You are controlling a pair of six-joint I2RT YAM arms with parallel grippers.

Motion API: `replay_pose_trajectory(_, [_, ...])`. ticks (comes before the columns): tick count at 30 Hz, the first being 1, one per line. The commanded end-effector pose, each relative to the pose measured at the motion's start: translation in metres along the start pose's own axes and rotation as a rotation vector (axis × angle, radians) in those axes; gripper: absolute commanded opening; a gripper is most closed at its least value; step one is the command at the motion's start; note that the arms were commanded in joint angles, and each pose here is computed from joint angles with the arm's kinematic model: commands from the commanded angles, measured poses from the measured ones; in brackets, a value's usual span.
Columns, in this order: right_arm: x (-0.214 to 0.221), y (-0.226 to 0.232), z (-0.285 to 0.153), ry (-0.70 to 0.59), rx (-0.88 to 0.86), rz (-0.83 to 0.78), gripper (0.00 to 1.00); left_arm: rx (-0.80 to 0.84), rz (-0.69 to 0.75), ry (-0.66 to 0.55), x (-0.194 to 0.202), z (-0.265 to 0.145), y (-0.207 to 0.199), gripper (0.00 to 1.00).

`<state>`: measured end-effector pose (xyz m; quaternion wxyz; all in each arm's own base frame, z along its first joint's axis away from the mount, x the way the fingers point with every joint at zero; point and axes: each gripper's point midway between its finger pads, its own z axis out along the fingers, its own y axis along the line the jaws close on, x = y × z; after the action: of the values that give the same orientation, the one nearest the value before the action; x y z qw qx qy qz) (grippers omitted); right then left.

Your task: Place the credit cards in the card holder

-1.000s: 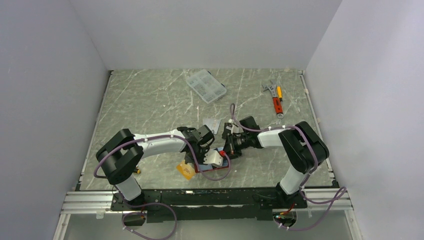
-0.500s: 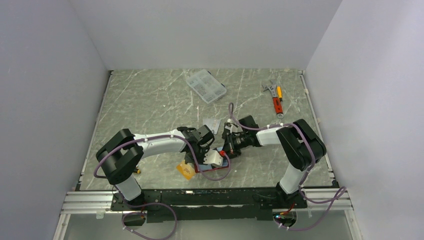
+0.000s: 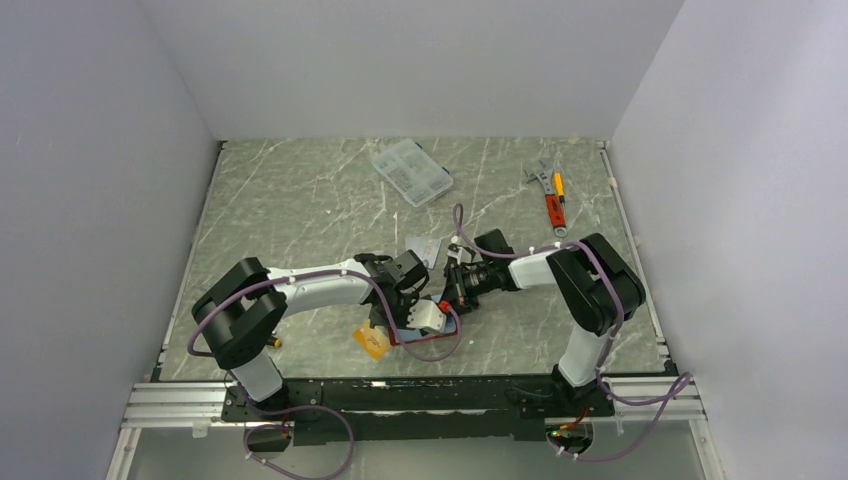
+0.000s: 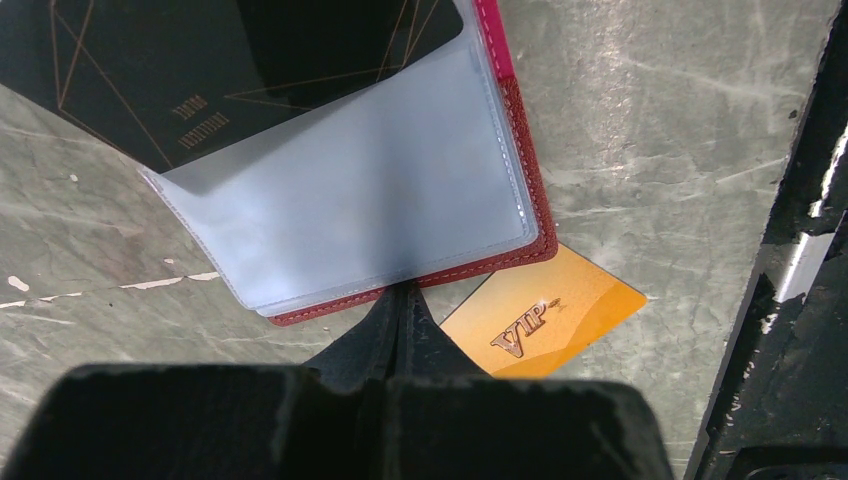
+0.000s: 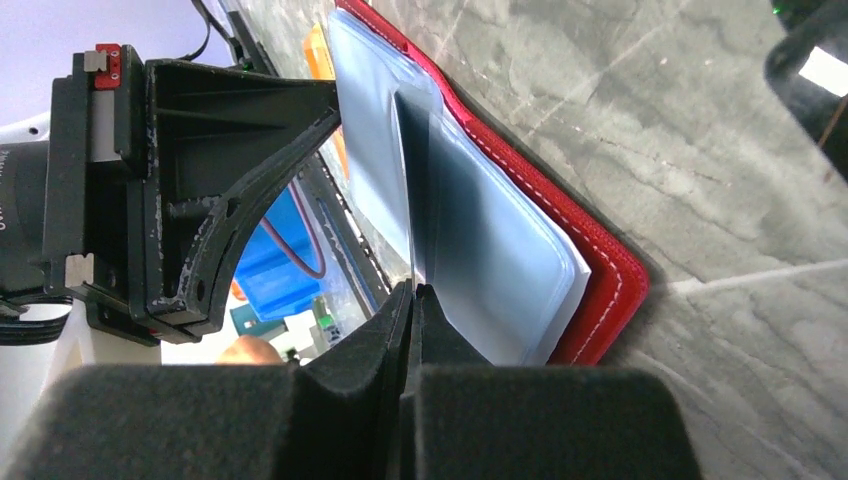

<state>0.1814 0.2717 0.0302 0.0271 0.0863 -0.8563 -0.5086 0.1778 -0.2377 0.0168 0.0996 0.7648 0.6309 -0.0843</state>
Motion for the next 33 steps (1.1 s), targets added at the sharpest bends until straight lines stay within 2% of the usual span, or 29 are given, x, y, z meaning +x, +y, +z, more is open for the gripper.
replay_pose_trajectory(1, [-0.016, 0.004, 0.002, -0.04, 0.002, -0.074, 0.0, -0.01, 0.03, -0.012, -0.003, 0.004, 0.004, 0.0])
replay_pose_trajectory(9, [-0.021, 0.0, 0.004, -0.101, 0.028, -0.064, 0.0, -0.009, 0.03, -0.011, -0.004, 0.003, 0.005, 0.0])
replay_pose_trajectory(24, [-0.002, -0.001, 0.016, -0.11, 0.058, -0.037, 0.0, -0.008, 0.029, -0.014, -0.005, 0.002, 0.005, 0.0])
replay_pose_trajectory(27, [0.001, -0.006, 0.018, -0.123, 0.114, -0.021, 0.06, -0.008, 0.03, -0.014, -0.005, 0.003, 0.005, 0.0])
replay_pose_trajectory(33, [-0.002, -0.007, 0.005, -0.18, 0.234, -0.036, 0.32, -0.009, 0.031, -0.013, -0.004, 0.003, 0.004, 0.0])
